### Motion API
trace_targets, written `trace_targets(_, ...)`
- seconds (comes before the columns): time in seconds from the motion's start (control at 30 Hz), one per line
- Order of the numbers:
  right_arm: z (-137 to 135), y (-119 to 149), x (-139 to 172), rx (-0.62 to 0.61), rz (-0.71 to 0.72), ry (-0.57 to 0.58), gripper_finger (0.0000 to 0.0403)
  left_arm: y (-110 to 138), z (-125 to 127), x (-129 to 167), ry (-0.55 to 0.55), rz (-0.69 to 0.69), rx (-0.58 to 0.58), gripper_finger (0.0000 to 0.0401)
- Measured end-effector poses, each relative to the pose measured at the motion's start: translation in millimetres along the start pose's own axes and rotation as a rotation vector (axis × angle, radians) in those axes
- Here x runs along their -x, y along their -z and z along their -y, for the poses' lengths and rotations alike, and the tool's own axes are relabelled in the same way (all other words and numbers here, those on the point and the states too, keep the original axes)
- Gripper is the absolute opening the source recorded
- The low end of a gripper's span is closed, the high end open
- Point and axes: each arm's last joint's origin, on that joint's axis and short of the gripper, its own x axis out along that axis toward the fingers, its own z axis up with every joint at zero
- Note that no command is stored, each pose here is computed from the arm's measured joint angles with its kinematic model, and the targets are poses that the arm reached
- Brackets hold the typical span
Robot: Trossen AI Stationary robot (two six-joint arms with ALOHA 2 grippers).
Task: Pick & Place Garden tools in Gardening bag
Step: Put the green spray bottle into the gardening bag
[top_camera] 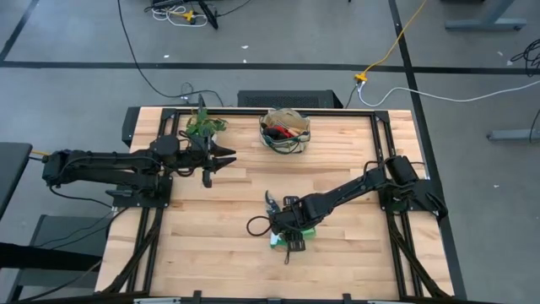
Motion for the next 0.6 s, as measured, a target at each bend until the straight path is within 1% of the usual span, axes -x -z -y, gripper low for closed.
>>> trace_targets(0.37, 1.3, 5.8, -8.1, -0.025, 0.005, -0.001, 0.0233, 0.0, -0.1, 0.0, -0.001, 0.000, 0.000, 0.0108)
trace_targets(0.47, 1.1, 5.0, -8.1, -0.027, 0.012, -0.003, 0.0216, 0.0, 0.0, 0.0, 0.000, 0.000, 0.000, 0.0108)
trace_targets(0.6, 0.9, 5.0, -8.1, -0.035, 0.011, -0.010, 0.0175, 0.0, 0.0, 0.0, 0.000, 0.000, 0.000, 0.0108)
